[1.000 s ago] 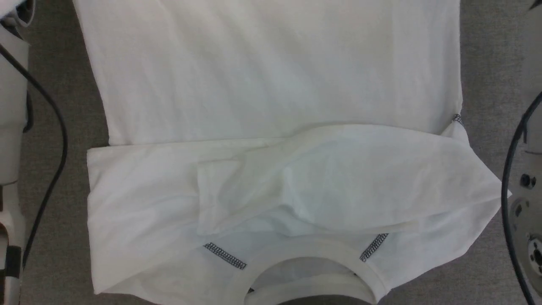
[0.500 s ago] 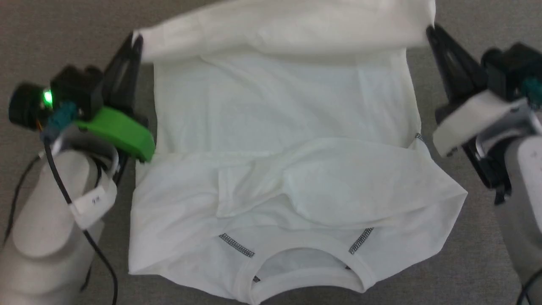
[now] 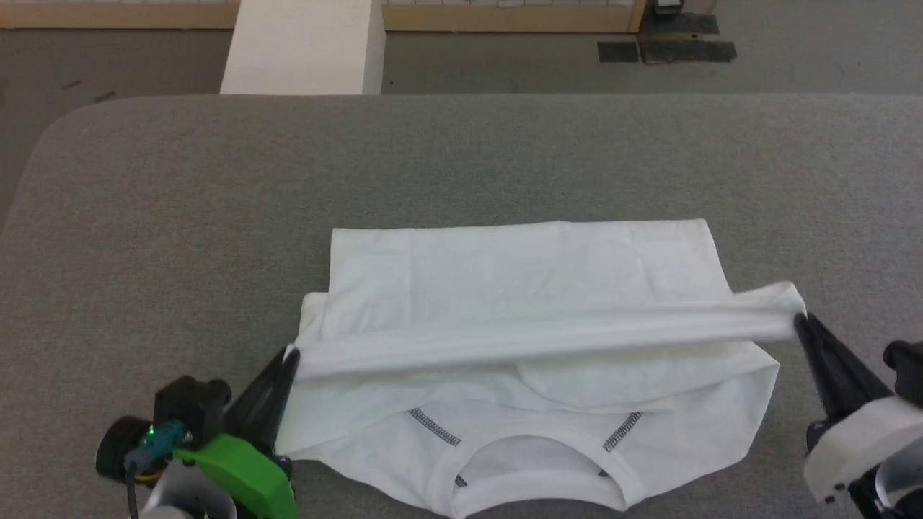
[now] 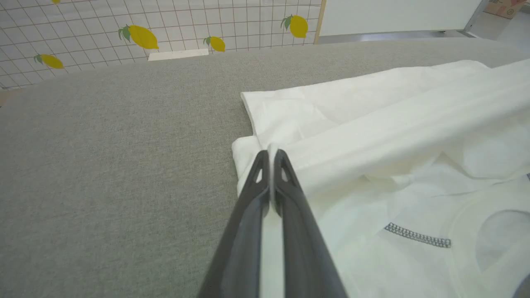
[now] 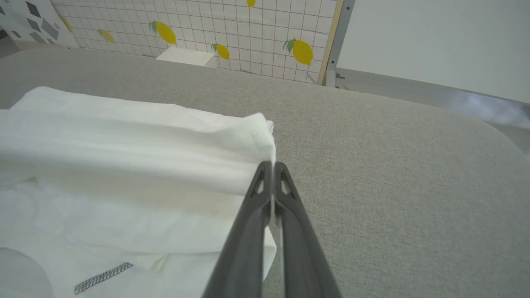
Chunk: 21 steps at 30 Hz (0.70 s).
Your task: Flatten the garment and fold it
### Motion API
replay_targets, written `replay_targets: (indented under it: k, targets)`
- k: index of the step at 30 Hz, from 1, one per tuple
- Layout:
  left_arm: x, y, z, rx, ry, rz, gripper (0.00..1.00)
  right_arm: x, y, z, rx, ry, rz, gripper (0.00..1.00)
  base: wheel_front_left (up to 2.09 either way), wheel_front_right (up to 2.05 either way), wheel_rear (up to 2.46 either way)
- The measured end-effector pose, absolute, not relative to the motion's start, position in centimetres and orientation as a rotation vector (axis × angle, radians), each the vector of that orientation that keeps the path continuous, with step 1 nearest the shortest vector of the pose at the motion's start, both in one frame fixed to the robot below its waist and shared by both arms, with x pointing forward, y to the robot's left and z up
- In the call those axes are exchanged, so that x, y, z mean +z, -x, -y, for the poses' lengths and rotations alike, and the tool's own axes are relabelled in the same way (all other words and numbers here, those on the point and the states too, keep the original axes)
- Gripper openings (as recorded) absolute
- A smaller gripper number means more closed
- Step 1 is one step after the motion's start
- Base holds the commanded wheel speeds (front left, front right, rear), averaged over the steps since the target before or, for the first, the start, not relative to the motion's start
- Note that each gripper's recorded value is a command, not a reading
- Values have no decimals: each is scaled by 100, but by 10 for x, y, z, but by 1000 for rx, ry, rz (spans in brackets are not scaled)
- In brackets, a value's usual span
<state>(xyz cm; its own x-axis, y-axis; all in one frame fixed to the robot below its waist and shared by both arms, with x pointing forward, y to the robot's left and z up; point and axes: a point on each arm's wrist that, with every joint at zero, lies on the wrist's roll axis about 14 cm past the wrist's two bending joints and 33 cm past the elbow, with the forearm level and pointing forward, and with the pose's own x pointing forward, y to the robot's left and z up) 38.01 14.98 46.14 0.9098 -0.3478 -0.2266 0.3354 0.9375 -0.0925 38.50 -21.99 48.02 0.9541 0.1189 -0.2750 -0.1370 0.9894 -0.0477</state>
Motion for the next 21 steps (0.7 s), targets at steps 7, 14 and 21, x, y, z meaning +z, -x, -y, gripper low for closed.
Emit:
replay_targets:
  k: [7, 14, 21]
  targets:
    - [438, -344, -158, -313, 83, -337, 0, 451, -349, 216, 89, 2, -435, 0, 0, 0, 0]
    - [406, -323, -153, -318, 112, -457, 0, 409, -318, 218, 38, -48, -650, 0, 0, 0, 0]
    - [381, -311, -149, -310, 141, -541, 47, 385, -300, 211, 21, -95, -777, 59, 0, 0, 0]
